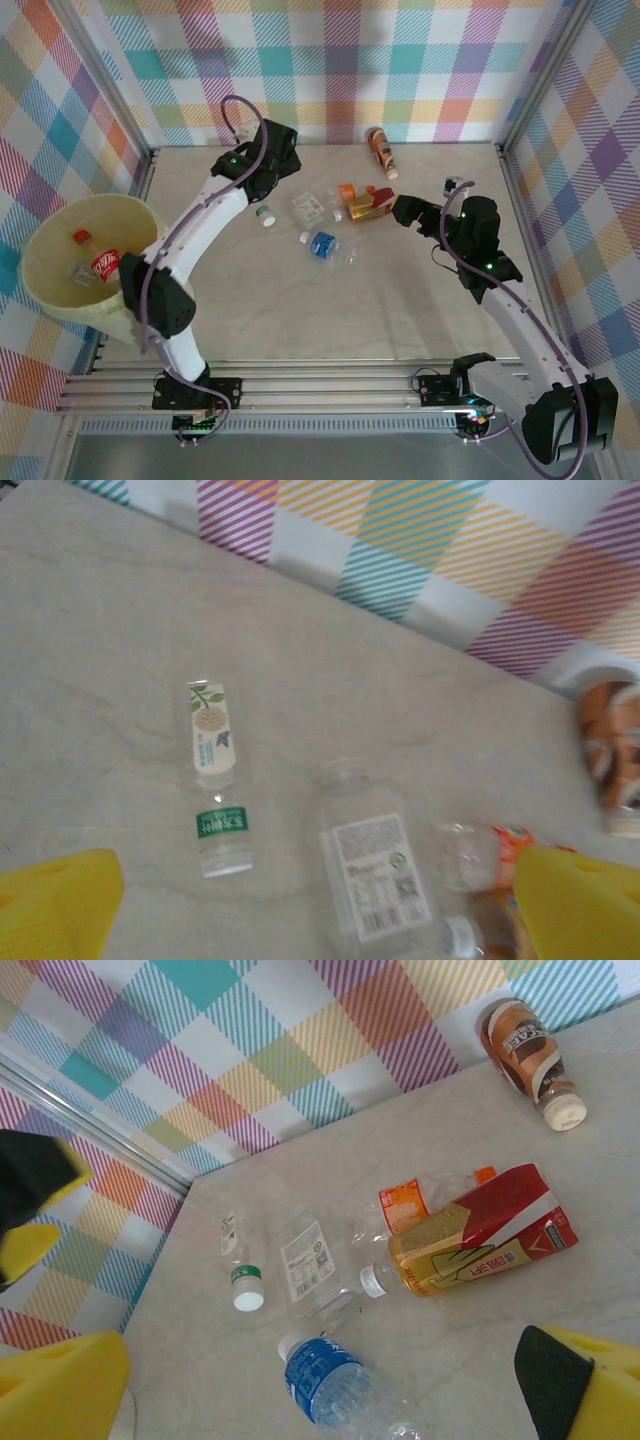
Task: Put the plastic bottles in the bin
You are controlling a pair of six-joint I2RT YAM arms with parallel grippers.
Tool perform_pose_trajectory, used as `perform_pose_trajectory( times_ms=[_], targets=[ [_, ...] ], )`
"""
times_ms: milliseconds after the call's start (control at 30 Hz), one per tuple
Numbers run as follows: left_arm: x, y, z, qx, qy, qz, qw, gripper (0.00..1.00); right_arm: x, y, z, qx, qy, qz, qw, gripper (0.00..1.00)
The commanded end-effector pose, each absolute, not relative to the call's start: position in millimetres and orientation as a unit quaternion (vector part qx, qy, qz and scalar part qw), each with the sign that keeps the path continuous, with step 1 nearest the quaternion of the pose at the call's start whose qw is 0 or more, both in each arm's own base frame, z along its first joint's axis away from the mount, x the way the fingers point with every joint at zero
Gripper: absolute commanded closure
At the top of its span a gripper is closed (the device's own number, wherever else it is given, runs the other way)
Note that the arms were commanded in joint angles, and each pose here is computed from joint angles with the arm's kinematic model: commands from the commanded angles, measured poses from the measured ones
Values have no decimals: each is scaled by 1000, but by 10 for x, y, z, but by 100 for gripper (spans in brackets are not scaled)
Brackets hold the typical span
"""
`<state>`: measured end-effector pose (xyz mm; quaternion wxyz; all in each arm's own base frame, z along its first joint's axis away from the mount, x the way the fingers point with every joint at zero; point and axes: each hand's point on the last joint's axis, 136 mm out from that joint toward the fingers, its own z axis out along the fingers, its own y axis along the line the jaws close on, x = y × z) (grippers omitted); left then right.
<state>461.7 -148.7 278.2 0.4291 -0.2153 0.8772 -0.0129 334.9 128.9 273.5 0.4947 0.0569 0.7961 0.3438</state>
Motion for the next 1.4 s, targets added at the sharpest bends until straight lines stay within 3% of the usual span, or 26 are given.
perform_pose_trajectory(
  times_ms=[0, 333, 767, 1133, 1200, 1367],
  targets=[
    [4762, -1225, 2589, -247, 879, 33, 408, 0, 3305, 1265, 2713, 51, 800, 331, 498, 0],
    [5189, -736, 1830, -296, 894, 81, 326, 0, 3261, 1208, 2680, 57, 805, 316, 498, 0],
    [5609, -663, 988, -306, 922, 25, 234, 0, 3318, 1207, 2732, 65, 803, 319, 500, 0],
    [5537, -633, 584, -318, 927, 50, 190, 0, 3279, 1195, 2710, 67, 804, 317, 498, 0],
    [5531, -621, 562, -321, 926, 54, 191, 3, 3270, 1214, 2717, 63, 804, 322, 496, 0],
    [5537, -668, 506, -320, 928, 39, 187, 24, 3191, 1403, 2740, 8, 803, 354, 480, 0]
  ],
)
